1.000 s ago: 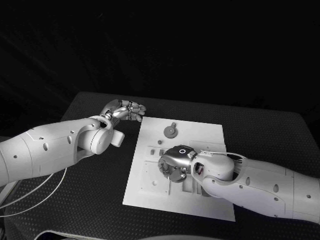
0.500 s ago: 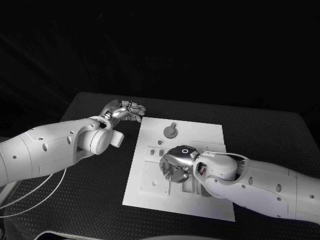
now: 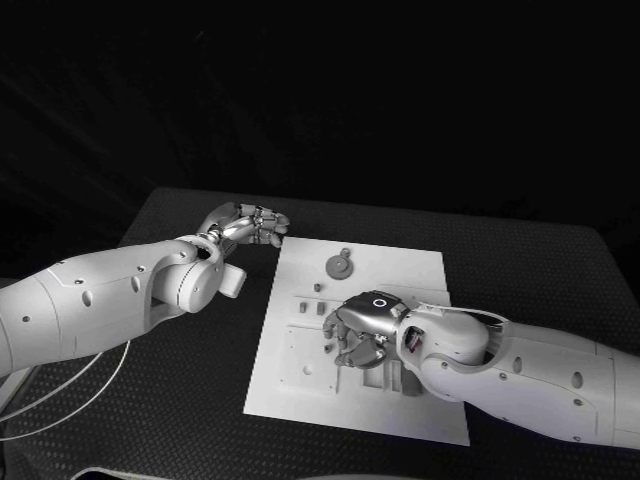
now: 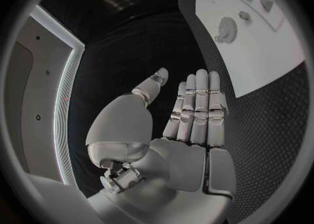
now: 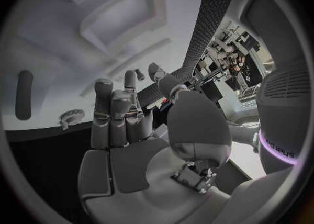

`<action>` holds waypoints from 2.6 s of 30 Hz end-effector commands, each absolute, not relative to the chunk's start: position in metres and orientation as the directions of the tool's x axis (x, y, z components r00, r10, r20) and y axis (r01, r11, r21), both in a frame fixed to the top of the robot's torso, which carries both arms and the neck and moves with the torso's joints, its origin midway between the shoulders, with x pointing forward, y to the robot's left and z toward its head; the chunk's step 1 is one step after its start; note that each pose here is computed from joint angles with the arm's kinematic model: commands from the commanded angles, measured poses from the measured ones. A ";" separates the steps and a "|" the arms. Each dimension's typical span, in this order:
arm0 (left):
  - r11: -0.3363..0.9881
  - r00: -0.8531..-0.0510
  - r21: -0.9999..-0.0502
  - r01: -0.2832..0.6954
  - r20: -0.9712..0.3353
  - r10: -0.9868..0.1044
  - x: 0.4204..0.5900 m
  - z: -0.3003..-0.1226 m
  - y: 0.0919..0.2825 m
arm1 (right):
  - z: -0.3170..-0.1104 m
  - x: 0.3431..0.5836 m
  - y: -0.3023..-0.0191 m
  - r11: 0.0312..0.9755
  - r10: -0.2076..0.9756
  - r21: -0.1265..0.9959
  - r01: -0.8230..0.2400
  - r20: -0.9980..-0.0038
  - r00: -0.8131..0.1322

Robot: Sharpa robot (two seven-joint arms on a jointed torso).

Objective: Assemble the parts on the task board

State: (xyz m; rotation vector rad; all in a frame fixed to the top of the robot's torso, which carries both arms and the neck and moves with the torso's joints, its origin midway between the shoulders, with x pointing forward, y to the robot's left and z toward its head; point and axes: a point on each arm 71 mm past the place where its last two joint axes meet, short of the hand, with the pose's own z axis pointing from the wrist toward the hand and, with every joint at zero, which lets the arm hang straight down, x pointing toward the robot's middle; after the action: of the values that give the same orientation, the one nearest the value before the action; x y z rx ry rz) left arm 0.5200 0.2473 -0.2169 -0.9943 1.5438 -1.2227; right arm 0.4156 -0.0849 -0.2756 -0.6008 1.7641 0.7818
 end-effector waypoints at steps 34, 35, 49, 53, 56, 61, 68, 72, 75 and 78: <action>0.173 -0.287 -0.985 -0.026 -0.158 -0.945 0.520 -0.214 0.253 | -0.213 0.463 -0.182 0.779 -0.030 0.170 -0.603 -0.951 -0.307; 0.173 -0.287 -0.984 -0.027 -0.159 -0.945 0.520 -0.214 0.254 | -0.216 0.462 -0.182 0.779 -0.038 0.164 -0.605 -0.951 -0.306; 0.180 -0.277 -0.983 -0.038 -0.163 -0.947 0.520 -0.215 0.259 | -0.235 0.459 -0.188 0.791 -0.026 0.149 -0.594 -0.961 -0.275; 0.182 -0.275 -0.983 -0.039 -0.164 -0.947 0.520 -0.215 0.260 | -0.238 0.458 -0.188 0.791 -0.024 0.143 -0.595 -0.964 -0.265; 0.187 -0.276 -0.982 -0.037 -0.170 -0.946 0.520 -0.215 0.261 | -0.242 0.458 -0.188 0.793 -0.028 0.145 -0.592 -0.961 -0.273; 0.190 -0.281 -0.981 -0.035 -0.173 -0.944 0.519 -0.215 0.260 | -0.249 0.455 -0.186 0.791 -0.021 0.155 -0.591 -0.960 -0.281; 0.190 -0.283 -0.981 -0.037 -0.172 -0.944 0.519 -0.215 0.261 | -0.249 0.456 -0.185 0.791 -0.016 0.154 -0.592 -0.962 -0.272; 0.190 -0.288 -0.981 -0.041 -0.170 -0.942 0.519 -0.216 0.261 | -0.250 0.456 -0.185 0.791 -0.020 0.151 -0.593 -0.962 -0.272; 0.190 -0.288 -0.981 -0.042 -0.170 -0.942 0.519 -0.216 0.261 | -0.250 0.455 -0.184 0.789 -0.020 0.153 -0.595 -0.962 -0.273; 0.190 -0.288 -0.981 -0.042 -0.170 -0.942 0.520 -0.216 0.261 | -0.251 0.455 -0.183 0.788 -0.021 0.153 -0.596 -0.962 -0.274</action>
State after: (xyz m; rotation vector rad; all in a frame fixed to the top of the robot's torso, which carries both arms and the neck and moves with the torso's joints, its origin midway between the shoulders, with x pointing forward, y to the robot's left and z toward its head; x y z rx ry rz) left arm 0.5197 0.2634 -0.2166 -0.9843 1.5405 -1.2187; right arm 0.4553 -0.1842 -0.2507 -0.4654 1.7875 0.6010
